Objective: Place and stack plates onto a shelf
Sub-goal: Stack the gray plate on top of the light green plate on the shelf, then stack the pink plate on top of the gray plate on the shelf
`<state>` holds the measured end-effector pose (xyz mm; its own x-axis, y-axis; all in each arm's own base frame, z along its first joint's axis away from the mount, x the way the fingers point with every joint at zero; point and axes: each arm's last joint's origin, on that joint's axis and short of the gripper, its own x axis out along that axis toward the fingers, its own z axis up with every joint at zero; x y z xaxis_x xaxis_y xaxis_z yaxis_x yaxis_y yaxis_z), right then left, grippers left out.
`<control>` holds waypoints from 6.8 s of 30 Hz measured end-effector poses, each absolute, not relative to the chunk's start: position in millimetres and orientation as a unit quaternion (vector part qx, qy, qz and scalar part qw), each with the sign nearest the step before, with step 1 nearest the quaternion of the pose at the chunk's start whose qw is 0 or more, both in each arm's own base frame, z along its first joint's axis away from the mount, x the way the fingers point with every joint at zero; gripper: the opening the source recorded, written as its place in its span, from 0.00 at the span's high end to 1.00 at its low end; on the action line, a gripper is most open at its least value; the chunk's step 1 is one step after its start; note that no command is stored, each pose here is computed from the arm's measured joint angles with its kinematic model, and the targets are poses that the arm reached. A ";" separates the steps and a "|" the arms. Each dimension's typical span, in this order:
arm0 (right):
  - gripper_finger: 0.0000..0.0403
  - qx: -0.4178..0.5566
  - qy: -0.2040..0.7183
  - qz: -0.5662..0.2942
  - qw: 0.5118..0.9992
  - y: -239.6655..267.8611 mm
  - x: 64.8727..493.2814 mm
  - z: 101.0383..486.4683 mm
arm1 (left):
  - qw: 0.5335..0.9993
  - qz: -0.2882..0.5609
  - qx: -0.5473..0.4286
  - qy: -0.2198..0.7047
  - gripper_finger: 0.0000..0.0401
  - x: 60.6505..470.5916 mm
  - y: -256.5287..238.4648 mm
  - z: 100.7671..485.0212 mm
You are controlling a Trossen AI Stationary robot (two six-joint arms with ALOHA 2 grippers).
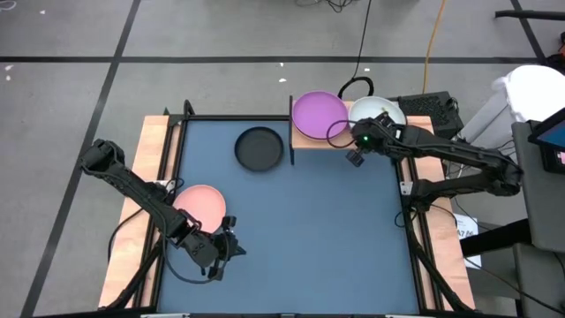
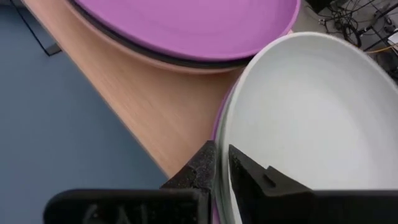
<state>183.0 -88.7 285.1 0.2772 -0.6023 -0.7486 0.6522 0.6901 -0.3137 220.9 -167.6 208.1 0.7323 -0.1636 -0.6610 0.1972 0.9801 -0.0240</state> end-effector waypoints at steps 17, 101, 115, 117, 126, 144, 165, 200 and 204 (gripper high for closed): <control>0.93 0.062 0.413 -0.404 0.814 -81.6 167.9 298.3 | 0.931 -0.097 0.021 0.352 0.99 221.1 -167.8 208.3; 1.00 0.086 0.252 -0.396 0.879 -72.4 151.9 301.3 | 0.931 -0.093 0.013 0.352 0.99 221.2 -167.8 208.3; 1.00 0.149 0.245 -0.171 0.942 -1.2 172.4 302.2 | 0.921 -0.057 -0.007 0.385 0.99 217.3 -163.1 202.9; 1.00 0.143 0.250 -0.144 0.947 12.4 179.9 299.5 | 0.919 -0.026 -0.009 0.393 0.99 216.5 -158.7 200.7; 1.00 0.066 0.276 -0.085 0.955 67.6 210.6 275.8 | 0.843 0.206 -0.119 0.482 0.98 205.9 -116.2 184.8; 1.00 0.035 0.298 0.057 0.952 102.8 217.0 265.4 | 0.793 0.320 -0.193 0.480 0.65 190.7 -116.6 176.9; 1.00 0.011 0.278 0.069 0.958 103.5 219.1 268.6 | 0.741 0.377 -0.174 0.528 0.60 202.7 -117.9 136.7; 1.00 -0.022 0.246 0.026 0.969 101.2 224.9 270.9 | 0.838 0.083 0.004 0.539 0.96 258.1 -158.4 260.7; 1.00 -0.022 0.249 0.030 0.968 101.8 226.2 269.4 | 0.850 0.017 0.080 0.521 0.96 263.7 -161.9 278.8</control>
<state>226.2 101.8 269.4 0.8743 0.0467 -0.4832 -0.0691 0.9972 -0.0286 263.7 -161.9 278.8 0.4571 0.1128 -0.8822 0.0536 0.9866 0.1540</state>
